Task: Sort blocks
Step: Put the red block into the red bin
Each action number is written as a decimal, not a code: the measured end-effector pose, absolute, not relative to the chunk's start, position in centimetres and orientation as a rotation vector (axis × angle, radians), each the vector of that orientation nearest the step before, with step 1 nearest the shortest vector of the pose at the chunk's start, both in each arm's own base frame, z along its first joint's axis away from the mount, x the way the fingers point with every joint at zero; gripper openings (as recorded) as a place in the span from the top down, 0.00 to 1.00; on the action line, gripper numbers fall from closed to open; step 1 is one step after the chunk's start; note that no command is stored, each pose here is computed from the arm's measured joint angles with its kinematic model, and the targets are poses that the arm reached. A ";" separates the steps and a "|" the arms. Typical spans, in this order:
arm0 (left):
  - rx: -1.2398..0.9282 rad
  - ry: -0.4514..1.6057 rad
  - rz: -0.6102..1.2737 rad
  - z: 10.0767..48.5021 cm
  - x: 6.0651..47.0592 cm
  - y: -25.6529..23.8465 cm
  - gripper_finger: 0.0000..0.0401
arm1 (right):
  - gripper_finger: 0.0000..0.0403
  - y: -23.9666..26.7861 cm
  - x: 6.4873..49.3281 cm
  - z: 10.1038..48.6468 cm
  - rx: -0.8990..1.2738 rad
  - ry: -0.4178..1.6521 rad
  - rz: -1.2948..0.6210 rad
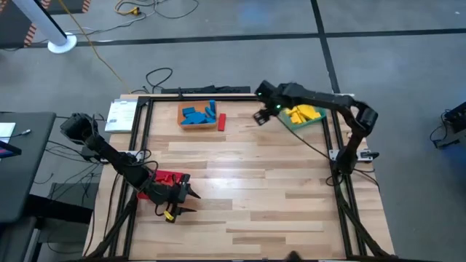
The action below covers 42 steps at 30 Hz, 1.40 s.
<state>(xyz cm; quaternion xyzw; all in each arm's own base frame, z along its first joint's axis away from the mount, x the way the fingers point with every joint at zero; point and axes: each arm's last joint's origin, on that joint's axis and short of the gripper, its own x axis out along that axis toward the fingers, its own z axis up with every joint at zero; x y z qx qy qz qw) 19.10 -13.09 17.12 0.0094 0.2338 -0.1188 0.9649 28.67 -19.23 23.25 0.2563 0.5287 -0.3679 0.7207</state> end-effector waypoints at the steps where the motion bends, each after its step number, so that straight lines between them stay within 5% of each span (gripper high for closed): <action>1: 0.019 0.473 -0.240 17.1 19.1 -13.1 0.41 | 0.42 -18.7 29.7 23.4 0.549 1.110 -0.778; 11: 0.022 0.452 -0.236 17.3 19.3 -13.0 0.41 | 0.42 -14.0 37.0 25.1 0.411 0.666 -0.511; 26: 0.020 0.430 -0.229 17.5 19.4 -13.0 0.41 | 0.42 -15.5 42.9 17.0 0.518 0.893 -0.566; 42: 0.042 0.426 -0.228 17.5 19.4 -13.0 0.41 | 0.45 -17.4 45.0 17.6 0.500 0.987 -0.654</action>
